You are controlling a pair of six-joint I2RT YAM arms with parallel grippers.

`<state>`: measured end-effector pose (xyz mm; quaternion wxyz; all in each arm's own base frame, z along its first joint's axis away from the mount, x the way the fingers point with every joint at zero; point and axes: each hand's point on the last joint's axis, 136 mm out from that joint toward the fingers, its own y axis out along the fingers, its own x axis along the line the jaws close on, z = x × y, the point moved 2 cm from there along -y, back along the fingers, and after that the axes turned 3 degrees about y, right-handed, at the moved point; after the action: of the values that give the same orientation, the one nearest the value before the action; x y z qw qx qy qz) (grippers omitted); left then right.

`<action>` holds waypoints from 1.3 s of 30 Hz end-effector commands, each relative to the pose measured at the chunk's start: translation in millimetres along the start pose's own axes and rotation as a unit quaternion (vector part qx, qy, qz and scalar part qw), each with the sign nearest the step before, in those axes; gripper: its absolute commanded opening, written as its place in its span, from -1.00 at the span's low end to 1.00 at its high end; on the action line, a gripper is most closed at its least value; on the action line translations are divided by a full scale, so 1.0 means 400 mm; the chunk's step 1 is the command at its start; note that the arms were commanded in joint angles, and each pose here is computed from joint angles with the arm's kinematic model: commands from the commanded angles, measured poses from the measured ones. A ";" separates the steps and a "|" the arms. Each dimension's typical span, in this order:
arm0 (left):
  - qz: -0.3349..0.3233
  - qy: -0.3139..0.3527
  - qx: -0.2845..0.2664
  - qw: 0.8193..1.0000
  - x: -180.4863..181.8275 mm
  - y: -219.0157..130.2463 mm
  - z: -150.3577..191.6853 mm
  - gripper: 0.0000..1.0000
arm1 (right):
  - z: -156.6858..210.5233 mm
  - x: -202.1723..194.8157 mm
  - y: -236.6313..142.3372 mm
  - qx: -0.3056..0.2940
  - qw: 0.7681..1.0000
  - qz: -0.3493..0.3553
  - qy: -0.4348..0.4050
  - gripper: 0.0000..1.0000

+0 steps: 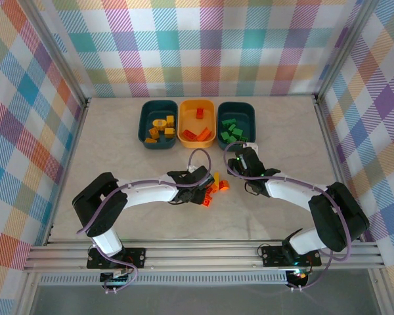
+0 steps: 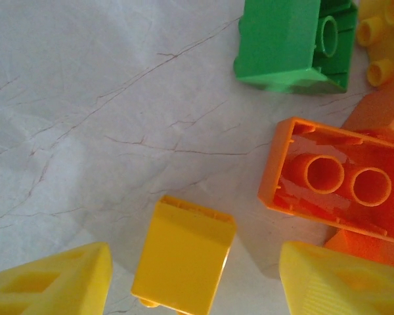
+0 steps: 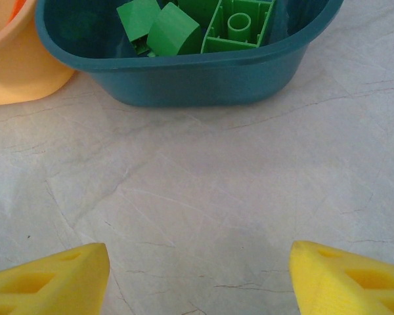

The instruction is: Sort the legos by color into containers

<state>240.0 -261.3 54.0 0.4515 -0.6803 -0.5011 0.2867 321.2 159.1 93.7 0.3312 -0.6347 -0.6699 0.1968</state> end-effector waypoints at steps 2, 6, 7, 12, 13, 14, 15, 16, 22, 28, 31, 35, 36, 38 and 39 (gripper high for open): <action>-0.008 0.017 0.050 0.999 0.026 0.049 0.072 0.25 | -0.020 0.015 -0.001 -0.005 1.000 -0.008 0.008 0.45; -0.009 0.015 0.058 0.998 0.043 0.057 0.085 0.22 | -0.020 0.016 -0.001 -0.005 1.000 -0.008 0.008 0.45; -0.009 0.014 0.059 0.998 0.048 0.060 0.088 0.21 | -0.021 0.017 0.000 -0.005 1.000 -0.009 0.008 0.45; -0.010 0.005 0.067 0.998 0.073 0.074 0.093 0.07 | -0.020 0.019 0.001 -0.004 1.000 -0.010 0.007 0.45; -0.011 0.005 0.067 0.998 0.076 0.075 0.093 0.06 | -0.019 0.018 0.001 -0.004 1.000 -0.009 0.007 0.45; -0.012 0.004 0.068 0.998 0.078 0.074 0.092 0.07 | -0.020 0.019 0.001 -0.004 1.000 -0.010 0.007 0.45; -0.011 0.006 0.068 0.998 0.079 0.072 0.092 0.07 | -0.018 0.018 0.001 -0.003 1.000 -0.010 0.007 0.45; -0.012 0.006 0.066 0.998 0.080 0.071 0.090 0.06 | -0.018 0.019 0.001 -0.003 1.000 -0.010 0.007 0.45; -0.027 0.000 0.062 0.998 0.095 0.077 0.084 -0.17 | -0.018 0.020 0.002 -0.002 1.000 -0.011 0.007 0.45; -0.037 -0.030 0.030 0.998 0.117 0.021 0.016 -0.41 | -0.020 0.021 0.001 -0.003 1.000 -0.011 0.008 0.45; -0.050 -0.074 -0.008 0.996 0.175 -0.039 -0.075 -0.53 | -0.020 0.022 0.000 -0.004 1.000 -0.012 0.008 0.45; -0.044 -0.186 -0.055 0.980 0.307 -0.096 -0.208 -0.56 | -0.022 0.019 -0.002 -0.006 1.000 -0.010 0.009 0.45; -0.041 -0.211 -0.062 0.975 0.341 -0.099 -0.235 -0.56 | -0.023 0.020 -0.003 -0.007 1.000 -0.010 0.009 0.45; -0.037 -0.261 -0.069 0.962 0.412 -0.087 -0.295 -0.56 | -0.024 0.018 -0.005 -0.008 1.000 -0.009 0.009 0.45; -0.038 -0.276 -0.071 0.958 0.442 -0.077 -0.325 -0.56 | -0.023 0.019 -0.006 -0.008 1.000 -0.011 0.010 0.45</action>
<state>369.9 -153.5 141.2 0.2879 -0.6068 -0.6378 0.3769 321.2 160.1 92.2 0.3331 -0.6330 -0.6697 0.1996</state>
